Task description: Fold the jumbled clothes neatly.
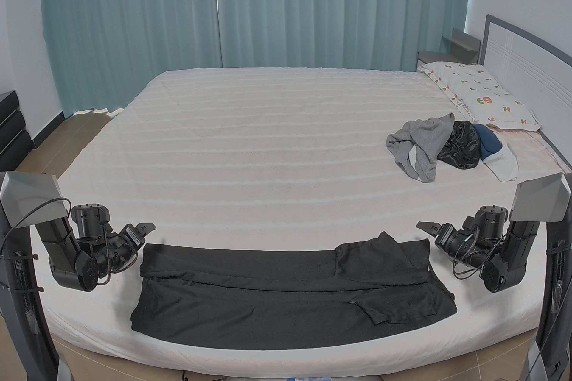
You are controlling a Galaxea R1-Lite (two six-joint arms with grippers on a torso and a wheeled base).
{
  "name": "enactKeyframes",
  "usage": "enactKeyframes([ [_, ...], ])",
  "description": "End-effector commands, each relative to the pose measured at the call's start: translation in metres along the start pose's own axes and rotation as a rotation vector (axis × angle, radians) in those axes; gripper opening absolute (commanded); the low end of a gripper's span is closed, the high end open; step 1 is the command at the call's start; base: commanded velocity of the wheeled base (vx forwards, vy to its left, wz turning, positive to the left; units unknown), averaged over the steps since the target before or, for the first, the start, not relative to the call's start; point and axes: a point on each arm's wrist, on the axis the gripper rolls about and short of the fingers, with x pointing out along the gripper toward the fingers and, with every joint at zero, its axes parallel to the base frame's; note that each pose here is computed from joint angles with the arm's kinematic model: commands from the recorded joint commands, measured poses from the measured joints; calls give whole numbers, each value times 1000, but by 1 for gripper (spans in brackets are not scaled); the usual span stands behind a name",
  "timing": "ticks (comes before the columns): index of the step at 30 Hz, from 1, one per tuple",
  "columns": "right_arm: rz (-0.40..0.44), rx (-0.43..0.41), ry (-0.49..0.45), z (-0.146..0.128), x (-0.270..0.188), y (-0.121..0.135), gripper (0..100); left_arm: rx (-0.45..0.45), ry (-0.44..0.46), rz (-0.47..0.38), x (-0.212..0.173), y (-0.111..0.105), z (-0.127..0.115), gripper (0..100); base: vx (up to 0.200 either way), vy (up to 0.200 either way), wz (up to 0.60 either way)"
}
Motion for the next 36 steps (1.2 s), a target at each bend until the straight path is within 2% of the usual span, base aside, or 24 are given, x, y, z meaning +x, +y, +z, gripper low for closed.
enactKeyframes([
  [1,5,25,-31,10,-13,4,100,-23,-70,-50,-15,-16,17,100,0,0,0],
  [4,9,67,-32,12,-16,6,100,-98,-125,-106,-36,-35,29,100,0,0,0],
  [6,8,73,-33,12,-16,6,100,-106,-123,-132,-43,-43,27,100,0,0,0],
  [7,7,73,-32,11,-16,6,100,-96,-99,-157,-50,-54,18,100,0,0,0],
  [11,-1,74,-11,4,-18,6,100,-61,-19,-179,-54,-66,-7,100,0,0,0],
  [18,1,68,-10,-1,-19,3,100,-32,95,-156,-45,-67,-40,100,0,0,0],
  [25,5,62,2,-6,-18,6,100,-4,163,-156,-39,-72,-62,100,0,0,0],
  [36,0,61,9,-8,-18,5,100,36,190,-122,-40,-76,-84,100,0,0,0],
])
